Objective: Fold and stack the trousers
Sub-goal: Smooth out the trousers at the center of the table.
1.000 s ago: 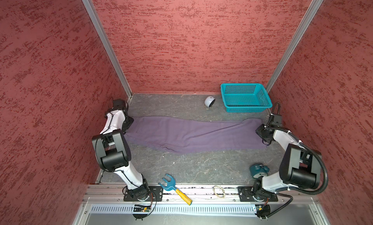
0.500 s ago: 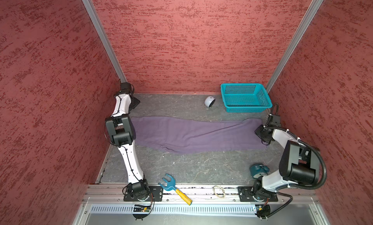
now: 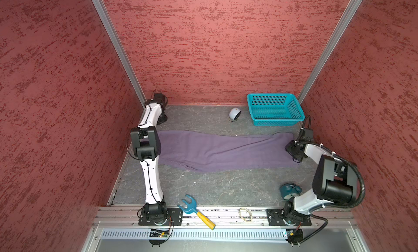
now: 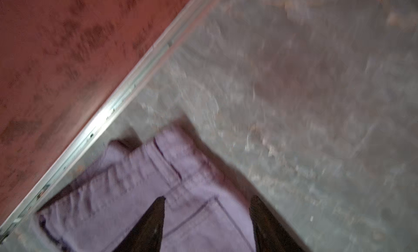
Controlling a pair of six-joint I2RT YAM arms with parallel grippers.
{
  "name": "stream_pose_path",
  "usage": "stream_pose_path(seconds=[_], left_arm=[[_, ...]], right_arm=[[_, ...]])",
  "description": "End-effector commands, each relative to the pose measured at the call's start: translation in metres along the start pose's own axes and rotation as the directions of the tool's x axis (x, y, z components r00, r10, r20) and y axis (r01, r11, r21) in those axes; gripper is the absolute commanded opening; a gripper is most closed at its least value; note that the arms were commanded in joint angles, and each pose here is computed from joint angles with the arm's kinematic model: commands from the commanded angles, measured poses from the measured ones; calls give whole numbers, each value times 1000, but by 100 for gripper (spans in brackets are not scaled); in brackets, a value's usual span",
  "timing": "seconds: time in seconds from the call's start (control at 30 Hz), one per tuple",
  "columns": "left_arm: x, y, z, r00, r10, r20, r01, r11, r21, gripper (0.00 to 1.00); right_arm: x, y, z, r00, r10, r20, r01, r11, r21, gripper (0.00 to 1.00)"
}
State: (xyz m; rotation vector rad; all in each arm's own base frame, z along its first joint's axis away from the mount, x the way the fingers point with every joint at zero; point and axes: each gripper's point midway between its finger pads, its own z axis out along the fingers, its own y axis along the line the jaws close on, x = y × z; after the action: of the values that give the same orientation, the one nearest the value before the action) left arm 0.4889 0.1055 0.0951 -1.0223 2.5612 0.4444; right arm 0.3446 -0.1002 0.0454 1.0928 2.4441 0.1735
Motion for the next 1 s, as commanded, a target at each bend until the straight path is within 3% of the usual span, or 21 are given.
stream_pose_path(seconds=[0.0,0.23,0.47,0.67,0.87,0.97], left_arm=[[-7,-3,-29,993,-57,100,49,996,78,62],[20,26,11,976,-201,-81,204,978,38,76],[14,33,41,942,-290,-166,299,954,30,72],[15,29,62,936,-299,-188,305,952,0,74],[22,25,66,941,-281,-190,283,959,-17,55],[29,26,69,943,-273,-192,272,962,-31,35]], right_arm=[[-11,12,1,1000,-14,24,15,999,-41,40],[-13,20,-8,999,-11,44,15,996,-85,40],[-11,21,-9,999,-10,44,14,995,-99,41],[-12,23,-10,999,-10,44,14,994,-105,41],[-12,23,-9,999,-9,41,13,994,-108,41],[-12,23,-9,999,-8,42,12,994,-110,41]])
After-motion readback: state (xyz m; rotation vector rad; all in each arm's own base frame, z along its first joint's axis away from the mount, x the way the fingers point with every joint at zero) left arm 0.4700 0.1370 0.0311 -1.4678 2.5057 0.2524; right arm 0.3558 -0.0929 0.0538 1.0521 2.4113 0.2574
